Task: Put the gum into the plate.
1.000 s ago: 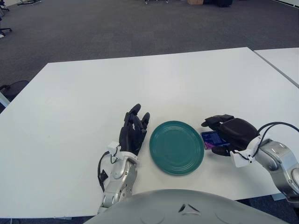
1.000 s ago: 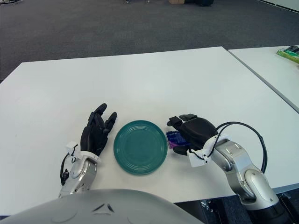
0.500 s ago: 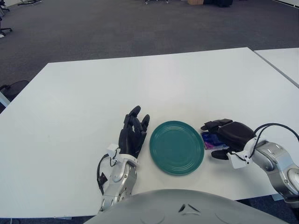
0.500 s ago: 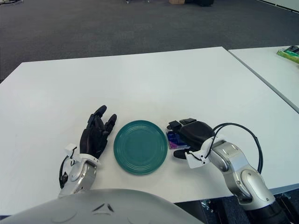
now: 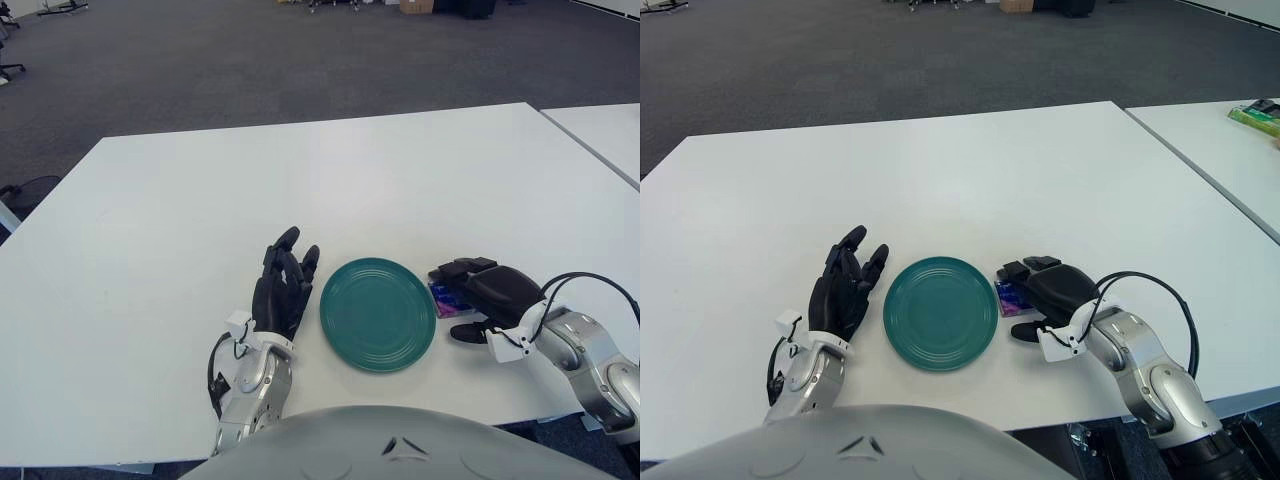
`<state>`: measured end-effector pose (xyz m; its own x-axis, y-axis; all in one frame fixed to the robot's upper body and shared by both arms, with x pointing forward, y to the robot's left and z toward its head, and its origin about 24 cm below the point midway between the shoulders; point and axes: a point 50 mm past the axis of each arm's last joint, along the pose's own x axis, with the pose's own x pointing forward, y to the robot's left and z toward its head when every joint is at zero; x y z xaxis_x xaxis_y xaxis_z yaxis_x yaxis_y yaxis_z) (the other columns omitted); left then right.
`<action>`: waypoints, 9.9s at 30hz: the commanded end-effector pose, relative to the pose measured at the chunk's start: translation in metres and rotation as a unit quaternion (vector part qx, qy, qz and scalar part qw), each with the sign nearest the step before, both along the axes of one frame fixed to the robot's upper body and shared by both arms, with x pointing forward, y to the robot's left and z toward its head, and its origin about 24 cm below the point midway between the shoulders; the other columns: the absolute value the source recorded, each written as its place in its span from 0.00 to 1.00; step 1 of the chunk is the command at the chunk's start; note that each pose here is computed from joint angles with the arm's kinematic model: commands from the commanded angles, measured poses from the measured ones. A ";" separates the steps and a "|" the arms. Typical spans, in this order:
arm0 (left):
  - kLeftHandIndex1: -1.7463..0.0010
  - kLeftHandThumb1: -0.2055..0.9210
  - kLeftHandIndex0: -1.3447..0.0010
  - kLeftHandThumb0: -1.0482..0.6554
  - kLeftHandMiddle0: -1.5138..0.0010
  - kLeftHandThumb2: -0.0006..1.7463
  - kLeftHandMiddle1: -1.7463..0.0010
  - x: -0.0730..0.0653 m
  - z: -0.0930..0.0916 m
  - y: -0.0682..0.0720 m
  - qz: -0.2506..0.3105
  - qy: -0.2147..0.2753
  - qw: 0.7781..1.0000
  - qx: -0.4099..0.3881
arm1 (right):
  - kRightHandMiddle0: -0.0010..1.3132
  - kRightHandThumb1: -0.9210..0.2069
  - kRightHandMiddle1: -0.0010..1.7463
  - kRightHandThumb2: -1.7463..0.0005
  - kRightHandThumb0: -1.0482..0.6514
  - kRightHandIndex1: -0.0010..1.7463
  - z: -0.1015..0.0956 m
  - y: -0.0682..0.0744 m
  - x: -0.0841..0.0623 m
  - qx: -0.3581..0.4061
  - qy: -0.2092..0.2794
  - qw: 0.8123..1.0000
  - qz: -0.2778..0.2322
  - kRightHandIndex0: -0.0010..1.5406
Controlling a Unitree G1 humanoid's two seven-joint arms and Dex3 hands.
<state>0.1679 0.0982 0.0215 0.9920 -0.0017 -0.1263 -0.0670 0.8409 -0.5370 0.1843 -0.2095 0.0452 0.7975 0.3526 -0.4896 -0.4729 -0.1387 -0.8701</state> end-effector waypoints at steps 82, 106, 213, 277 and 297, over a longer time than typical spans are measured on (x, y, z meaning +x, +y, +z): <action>0.53 1.00 0.96 0.19 0.68 0.46 1.00 0.001 0.007 0.002 0.003 0.007 1.000 0.011 | 0.28 0.24 1.00 0.49 0.39 1.00 0.093 0.004 0.063 0.106 -0.204 0.973 0.032 0.61; 0.52 1.00 0.94 0.21 0.65 0.45 0.98 0.001 0.004 -0.003 0.028 0.013 0.999 0.037 | 0.34 0.34 1.00 0.41 0.37 1.00 0.105 0.060 0.034 0.153 -0.216 0.959 0.101 0.70; 0.62 1.00 1.00 0.26 0.79 0.56 0.99 0.018 -0.007 -0.009 0.045 -0.018 0.999 -0.013 | 0.00 0.00 0.32 0.42 0.01 0.00 0.044 0.123 0.026 0.267 -0.183 0.930 0.176 0.18; 0.52 1.00 0.88 0.17 0.70 0.46 0.98 -0.016 -0.014 0.040 0.051 -0.002 0.984 0.170 | 0.00 0.00 0.30 0.53 0.17 0.02 -0.019 0.048 -0.004 0.648 -0.056 0.676 -0.347 0.20; 0.54 1.00 0.92 0.17 0.68 0.46 0.98 -0.021 -0.016 0.035 0.030 0.000 0.986 0.162 | 0.00 0.00 0.23 0.51 0.26 0.00 -0.031 0.058 -0.014 0.618 -0.047 0.686 -0.383 0.11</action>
